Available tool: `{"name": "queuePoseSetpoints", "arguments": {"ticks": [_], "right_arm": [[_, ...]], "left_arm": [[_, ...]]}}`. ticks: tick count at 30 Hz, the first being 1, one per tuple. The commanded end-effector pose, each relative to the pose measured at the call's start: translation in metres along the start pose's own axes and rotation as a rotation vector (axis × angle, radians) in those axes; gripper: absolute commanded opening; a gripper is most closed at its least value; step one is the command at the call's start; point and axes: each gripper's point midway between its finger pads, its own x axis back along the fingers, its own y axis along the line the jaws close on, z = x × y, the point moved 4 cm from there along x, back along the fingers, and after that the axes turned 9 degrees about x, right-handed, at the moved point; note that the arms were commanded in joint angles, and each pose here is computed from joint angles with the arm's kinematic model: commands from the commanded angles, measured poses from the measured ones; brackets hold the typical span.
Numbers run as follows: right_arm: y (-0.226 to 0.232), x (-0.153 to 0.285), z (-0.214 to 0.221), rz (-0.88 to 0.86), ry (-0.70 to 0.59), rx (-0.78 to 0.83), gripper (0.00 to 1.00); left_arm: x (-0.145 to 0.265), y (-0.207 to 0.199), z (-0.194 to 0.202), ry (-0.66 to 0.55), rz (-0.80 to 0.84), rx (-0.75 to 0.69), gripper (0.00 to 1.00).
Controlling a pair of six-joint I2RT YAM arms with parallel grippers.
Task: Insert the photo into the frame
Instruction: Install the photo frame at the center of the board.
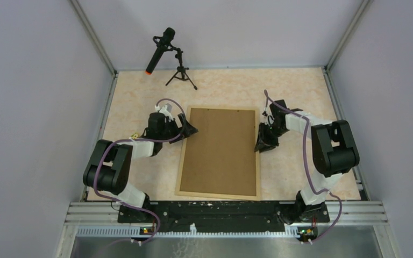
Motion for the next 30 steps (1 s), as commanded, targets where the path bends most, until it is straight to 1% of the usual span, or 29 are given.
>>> {"name": "queuePoseSetpoints", "arguments": {"ticks": [1, 3, 5, 8, 10, 12, 16, 20, 23, 26, 30], "right_arm": [[-0.020, -0.065, 0.017, 0.045, 0.033, 0.006, 0.30], [-0.016, -0.061, 0.013, 0.050, 0.025, 0.017, 0.33], [-0.005, -0.050, 0.006, 0.024, 0.002, 0.039, 0.40], [0.013, -0.023, -0.006, 0.001, -0.053, 0.070, 0.50], [0.015, -0.002, -0.008, 0.045, -0.086, 0.084, 0.55], [0.012, 0.014, -0.006, 0.103, -0.107, 0.095, 0.56], [0.005, 0.036, 0.001, 0.190, -0.138, 0.112, 0.50], [0.006, 0.050, -0.004, 0.199, -0.173, 0.120, 0.47], [0.007, 0.052, -0.006, 0.205, -0.164, 0.127, 0.43], [0.002, 0.051, -0.003, 0.232, -0.146, 0.130, 0.32], [-0.006, 0.052, 0.001, 0.284, -0.135, 0.129, 0.30]], "left_arm": [[0.005, 0.008, 0.050, 0.221, -0.011, 0.082, 0.98], [0.005, 0.008, 0.051, 0.224, -0.009, 0.085, 0.98], [0.005, 0.007, 0.051, 0.225, -0.004, 0.087, 0.98], [0.005, 0.007, 0.051, 0.226, 0.000, 0.086, 0.98], [0.006, 0.007, 0.052, 0.224, -0.001, 0.087, 0.98], [0.007, 0.007, 0.052, 0.220, -0.002, 0.085, 0.98], [0.008, 0.006, 0.052, 0.218, 0.000, 0.085, 0.98], [0.008, 0.006, 0.052, 0.217, -0.001, 0.083, 0.98], [0.008, 0.006, 0.051, 0.217, 0.000, 0.082, 0.98], [0.008, 0.006, 0.052, 0.216, 0.000, 0.082, 0.98], [0.008, 0.006, 0.052, 0.216, -0.001, 0.082, 0.98]]}}
